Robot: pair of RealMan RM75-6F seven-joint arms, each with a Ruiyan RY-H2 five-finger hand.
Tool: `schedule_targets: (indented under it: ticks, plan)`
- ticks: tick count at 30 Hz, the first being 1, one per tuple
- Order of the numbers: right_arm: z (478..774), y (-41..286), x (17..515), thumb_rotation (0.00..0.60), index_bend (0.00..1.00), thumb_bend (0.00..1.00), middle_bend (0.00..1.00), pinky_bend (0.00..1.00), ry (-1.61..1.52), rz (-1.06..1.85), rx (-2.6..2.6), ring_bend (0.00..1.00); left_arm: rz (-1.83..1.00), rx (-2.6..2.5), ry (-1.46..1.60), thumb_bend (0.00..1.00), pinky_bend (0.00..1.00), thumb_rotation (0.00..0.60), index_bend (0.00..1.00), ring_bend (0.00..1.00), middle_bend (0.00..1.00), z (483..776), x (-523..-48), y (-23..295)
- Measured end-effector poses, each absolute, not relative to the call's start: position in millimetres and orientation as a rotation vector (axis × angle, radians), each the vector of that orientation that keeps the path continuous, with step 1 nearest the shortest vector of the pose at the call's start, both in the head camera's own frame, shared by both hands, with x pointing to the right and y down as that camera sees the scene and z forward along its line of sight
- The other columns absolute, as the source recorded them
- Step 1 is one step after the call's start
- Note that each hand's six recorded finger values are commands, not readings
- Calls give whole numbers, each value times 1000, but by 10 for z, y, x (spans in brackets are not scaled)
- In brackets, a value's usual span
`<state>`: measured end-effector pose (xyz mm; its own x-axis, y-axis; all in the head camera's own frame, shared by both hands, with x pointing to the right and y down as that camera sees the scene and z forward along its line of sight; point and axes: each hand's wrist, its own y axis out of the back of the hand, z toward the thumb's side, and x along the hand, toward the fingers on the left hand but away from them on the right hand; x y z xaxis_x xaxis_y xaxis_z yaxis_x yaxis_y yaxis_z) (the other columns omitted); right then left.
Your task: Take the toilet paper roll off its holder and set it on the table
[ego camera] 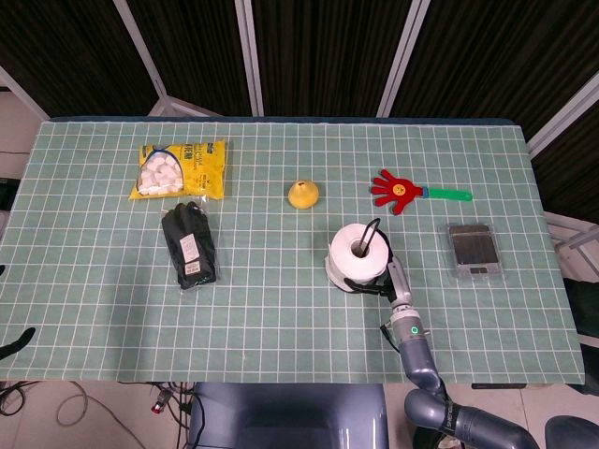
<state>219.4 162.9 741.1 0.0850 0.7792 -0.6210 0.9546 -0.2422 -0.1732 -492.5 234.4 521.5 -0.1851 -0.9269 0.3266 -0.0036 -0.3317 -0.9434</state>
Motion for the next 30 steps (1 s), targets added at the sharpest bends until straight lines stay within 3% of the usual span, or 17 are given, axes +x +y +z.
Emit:
schedule_targets:
  ticks: [5, 12, 23, 30]
  plan:
    - [7431, 1585, 2211, 600, 170, 0, 181, 0, 1755, -919, 2066, 129, -1613, -1338, 1146, 116, 0, 600, 123, 0, 0, 5212, -4928, 2346]
    - [7374, 1491, 2227, 600, 289, 0, 226, 0, 1800, -898, 2046, 192, -1614, -1341, 1146, 116, 0, 600, 123, 0, 0, 5210, -4928, 2349]
    - [7083, 1343, 2288, 600, 321, 0, 234, 0, 1824, -823, 2090, 201, -1614, -1341, 1144, 116, 0, 600, 123, 0, 0, 5209, -4922, 2355]
    - [6673, 1174, 2368, 600, 320, 0, 234, 0, 1818, -767, 2175, 201, -1612, -1341, 1142, 116, 0, 600, 123, 0, 0, 5211, -4910, 2358]
